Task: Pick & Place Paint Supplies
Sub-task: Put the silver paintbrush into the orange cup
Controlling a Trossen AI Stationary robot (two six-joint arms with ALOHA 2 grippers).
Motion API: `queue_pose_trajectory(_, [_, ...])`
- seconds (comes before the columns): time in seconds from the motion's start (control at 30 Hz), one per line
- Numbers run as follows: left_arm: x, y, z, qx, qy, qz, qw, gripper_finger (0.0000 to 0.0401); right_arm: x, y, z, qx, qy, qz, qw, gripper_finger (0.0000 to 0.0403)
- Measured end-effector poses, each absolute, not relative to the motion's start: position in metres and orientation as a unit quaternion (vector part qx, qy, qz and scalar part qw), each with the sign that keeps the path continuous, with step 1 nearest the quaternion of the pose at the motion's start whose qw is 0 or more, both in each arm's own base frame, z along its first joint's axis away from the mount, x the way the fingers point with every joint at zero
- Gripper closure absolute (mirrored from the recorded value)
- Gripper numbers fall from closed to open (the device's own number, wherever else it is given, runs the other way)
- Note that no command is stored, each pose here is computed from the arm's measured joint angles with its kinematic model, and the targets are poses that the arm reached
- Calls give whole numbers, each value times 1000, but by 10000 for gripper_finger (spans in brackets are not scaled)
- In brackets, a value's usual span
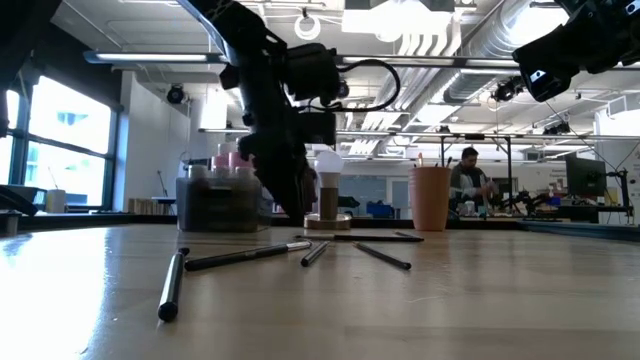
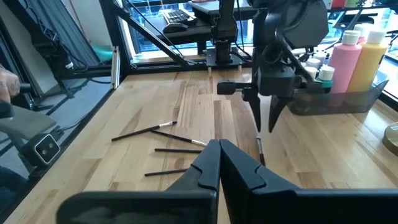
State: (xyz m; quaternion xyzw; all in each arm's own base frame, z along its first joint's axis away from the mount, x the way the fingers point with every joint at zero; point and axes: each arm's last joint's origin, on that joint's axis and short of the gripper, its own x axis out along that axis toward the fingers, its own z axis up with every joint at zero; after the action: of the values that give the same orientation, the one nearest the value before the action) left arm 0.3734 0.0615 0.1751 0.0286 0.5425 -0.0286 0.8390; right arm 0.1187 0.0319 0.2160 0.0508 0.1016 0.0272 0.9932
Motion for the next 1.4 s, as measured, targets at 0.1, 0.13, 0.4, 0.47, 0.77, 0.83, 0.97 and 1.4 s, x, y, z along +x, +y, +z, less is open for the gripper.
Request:
queue_pose_trajectory(0.1, [376, 62, 176, 31, 532, -28, 846, 311, 119, 32, 216, 52, 102, 27, 993, 401])
queue_pose_trajectory(0.13, [375, 62, 176, 30, 534, -28, 845, 311, 119, 32, 216, 53, 102, 27, 993, 401])
queue_pose_trajectory(0.4, [375, 61, 175, 19, 536, -44, 843, 311, 119, 32, 216, 53, 102, 27, 993, 401])
queue_pose_trajectory(0.47, [374, 60, 173, 16, 540, -47, 840, 311, 119, 32, 216, 52, 102, 27, 993, 401])
queue_pose_trajectory(0.77, [373, 60, 171, 15, 542, -45, 839, 311, 119, 32, 216, 53, 101, 27, 993, 401])
queue_pose_trajectory(0.83, [374, 60, 169, 15, 543, -45, 838, 311, 119, 32, 216, 53, 102, 27, 993, 401])
queue_pose_trajectory(0.97, [376, 61, 163, 12, 543, -49, 838, 311, 119, 32, 216, 52, 102, 27, 993, 401])
queue_pose_trajectory(1.4, [381, 57, 151, 17, 553, -51, 832, 311, 119, 32, 215, 51, 105, 26, 993, 401])
